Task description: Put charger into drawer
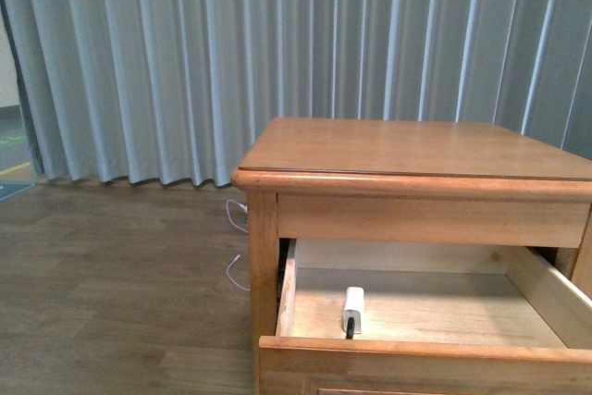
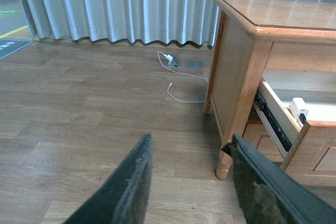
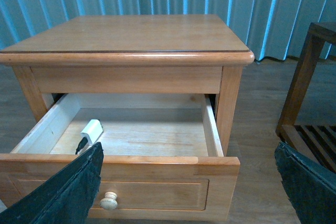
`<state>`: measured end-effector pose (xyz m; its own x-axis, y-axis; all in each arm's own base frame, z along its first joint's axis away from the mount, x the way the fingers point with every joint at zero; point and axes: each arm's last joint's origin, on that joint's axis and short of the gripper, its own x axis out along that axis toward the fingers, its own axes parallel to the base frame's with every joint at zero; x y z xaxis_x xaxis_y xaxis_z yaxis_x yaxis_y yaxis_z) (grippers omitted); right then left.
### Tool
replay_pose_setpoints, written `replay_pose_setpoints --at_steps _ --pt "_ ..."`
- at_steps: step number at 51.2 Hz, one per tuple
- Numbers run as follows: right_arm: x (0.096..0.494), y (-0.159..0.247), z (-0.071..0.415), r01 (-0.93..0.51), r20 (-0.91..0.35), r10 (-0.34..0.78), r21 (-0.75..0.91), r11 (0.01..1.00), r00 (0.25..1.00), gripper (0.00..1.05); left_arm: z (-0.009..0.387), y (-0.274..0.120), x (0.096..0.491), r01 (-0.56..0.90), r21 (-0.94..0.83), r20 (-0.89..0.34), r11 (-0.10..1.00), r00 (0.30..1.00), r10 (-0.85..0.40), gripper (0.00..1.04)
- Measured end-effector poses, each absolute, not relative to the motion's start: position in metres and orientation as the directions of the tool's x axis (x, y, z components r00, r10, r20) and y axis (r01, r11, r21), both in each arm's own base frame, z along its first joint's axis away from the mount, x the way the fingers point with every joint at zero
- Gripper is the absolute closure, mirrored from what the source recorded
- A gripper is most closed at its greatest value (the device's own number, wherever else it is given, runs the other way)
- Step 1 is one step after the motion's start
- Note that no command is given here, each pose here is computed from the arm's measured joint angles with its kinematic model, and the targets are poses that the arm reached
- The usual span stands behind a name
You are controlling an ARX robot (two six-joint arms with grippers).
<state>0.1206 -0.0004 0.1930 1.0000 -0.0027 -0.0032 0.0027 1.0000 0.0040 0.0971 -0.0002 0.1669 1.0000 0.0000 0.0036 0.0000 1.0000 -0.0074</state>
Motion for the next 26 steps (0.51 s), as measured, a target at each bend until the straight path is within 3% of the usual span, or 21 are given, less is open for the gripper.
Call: replay_pose_setpoints --at_steps 3,7,15,26 --pt "0.121 0.000 0.193 0.009 -0.006 -0.009 0.002 1.000 1.000 0.08 0.167 0.000 0.097 0.000 -0.007 0.004 1.000 1.000 0.000 0.47" --pt "0.120 -0.001 0.190 0.062 -0.095 -0.065 -0.038 0.997 0.993 0.08 0.167 0.000 0.097 0.000 -0.007 0.004 1.000 1.000 0.000 0.32" --pt "0.126 -0.001 0.182 0.056 -0.244 -0.065 -0.044 0.997 0.968 0.08 0.167 0.000 0.097 0.000 -0.007 0.004 1.000 1.000 0.000 0.06" --pt "0.145 0.000 0.175 0.019 -0.437 -0.031 -0.032 0.999 0.899 0.08 0.167 0.000 0.097 0.000 -0.006 0.004 1.000 1.000 0.000 0.06"
